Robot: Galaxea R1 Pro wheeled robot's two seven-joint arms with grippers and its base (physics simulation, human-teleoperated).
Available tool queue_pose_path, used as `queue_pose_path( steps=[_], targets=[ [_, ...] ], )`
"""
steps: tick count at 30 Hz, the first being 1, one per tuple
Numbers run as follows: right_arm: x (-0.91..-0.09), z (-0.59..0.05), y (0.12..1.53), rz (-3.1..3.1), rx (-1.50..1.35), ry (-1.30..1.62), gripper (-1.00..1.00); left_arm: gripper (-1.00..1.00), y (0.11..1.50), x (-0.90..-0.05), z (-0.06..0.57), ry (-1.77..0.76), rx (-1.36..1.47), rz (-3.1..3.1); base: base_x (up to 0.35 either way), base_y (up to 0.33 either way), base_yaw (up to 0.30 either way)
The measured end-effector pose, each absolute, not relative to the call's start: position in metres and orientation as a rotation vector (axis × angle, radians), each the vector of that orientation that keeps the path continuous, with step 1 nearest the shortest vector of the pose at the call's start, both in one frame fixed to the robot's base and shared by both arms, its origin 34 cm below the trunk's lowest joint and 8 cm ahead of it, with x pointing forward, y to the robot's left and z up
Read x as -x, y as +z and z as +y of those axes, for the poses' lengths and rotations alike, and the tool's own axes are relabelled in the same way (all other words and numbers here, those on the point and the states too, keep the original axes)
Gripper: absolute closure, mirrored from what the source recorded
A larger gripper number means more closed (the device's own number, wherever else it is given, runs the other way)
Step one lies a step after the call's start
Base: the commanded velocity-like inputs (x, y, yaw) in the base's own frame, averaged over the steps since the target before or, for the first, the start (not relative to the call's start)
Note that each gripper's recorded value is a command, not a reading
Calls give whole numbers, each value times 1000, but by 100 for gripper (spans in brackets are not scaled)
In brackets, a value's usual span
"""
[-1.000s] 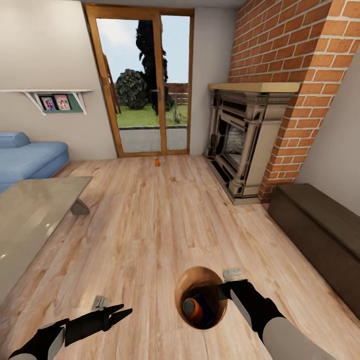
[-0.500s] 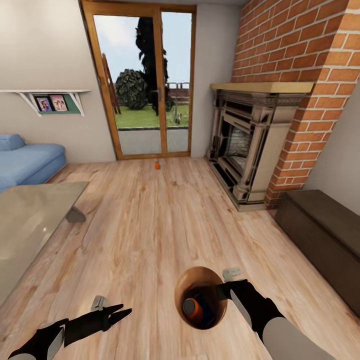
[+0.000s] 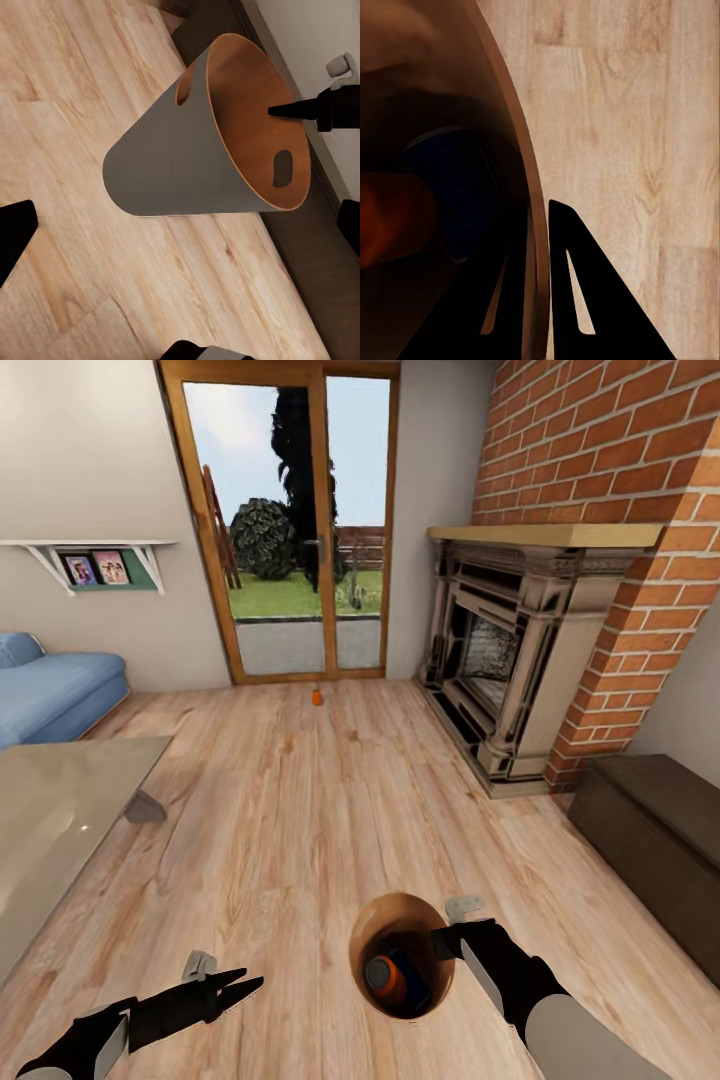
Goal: Put the three can of soda from the living room inside the tash can in the kitchen.
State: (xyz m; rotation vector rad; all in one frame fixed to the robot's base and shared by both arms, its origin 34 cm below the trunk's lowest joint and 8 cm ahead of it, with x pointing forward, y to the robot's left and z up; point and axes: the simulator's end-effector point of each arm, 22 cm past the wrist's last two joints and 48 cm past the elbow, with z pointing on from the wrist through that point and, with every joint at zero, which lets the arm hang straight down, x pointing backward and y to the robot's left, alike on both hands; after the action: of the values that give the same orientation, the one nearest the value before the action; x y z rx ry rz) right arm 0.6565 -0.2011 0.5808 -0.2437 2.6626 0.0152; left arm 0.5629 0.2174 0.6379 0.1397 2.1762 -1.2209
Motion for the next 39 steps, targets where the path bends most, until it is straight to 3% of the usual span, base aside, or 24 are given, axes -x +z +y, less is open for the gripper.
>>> queue_pose_path(
  steps=[15,39],
  targets=[
    [-656,-201,581,2663,244,15,100,-100,638,-563,217,-1221,-140,2176,346,98,57],
    [-656,-201,581,2663,244,16,100,-100,638,-563,218,-1218,-140,2176,346,5,3]
  ],
)
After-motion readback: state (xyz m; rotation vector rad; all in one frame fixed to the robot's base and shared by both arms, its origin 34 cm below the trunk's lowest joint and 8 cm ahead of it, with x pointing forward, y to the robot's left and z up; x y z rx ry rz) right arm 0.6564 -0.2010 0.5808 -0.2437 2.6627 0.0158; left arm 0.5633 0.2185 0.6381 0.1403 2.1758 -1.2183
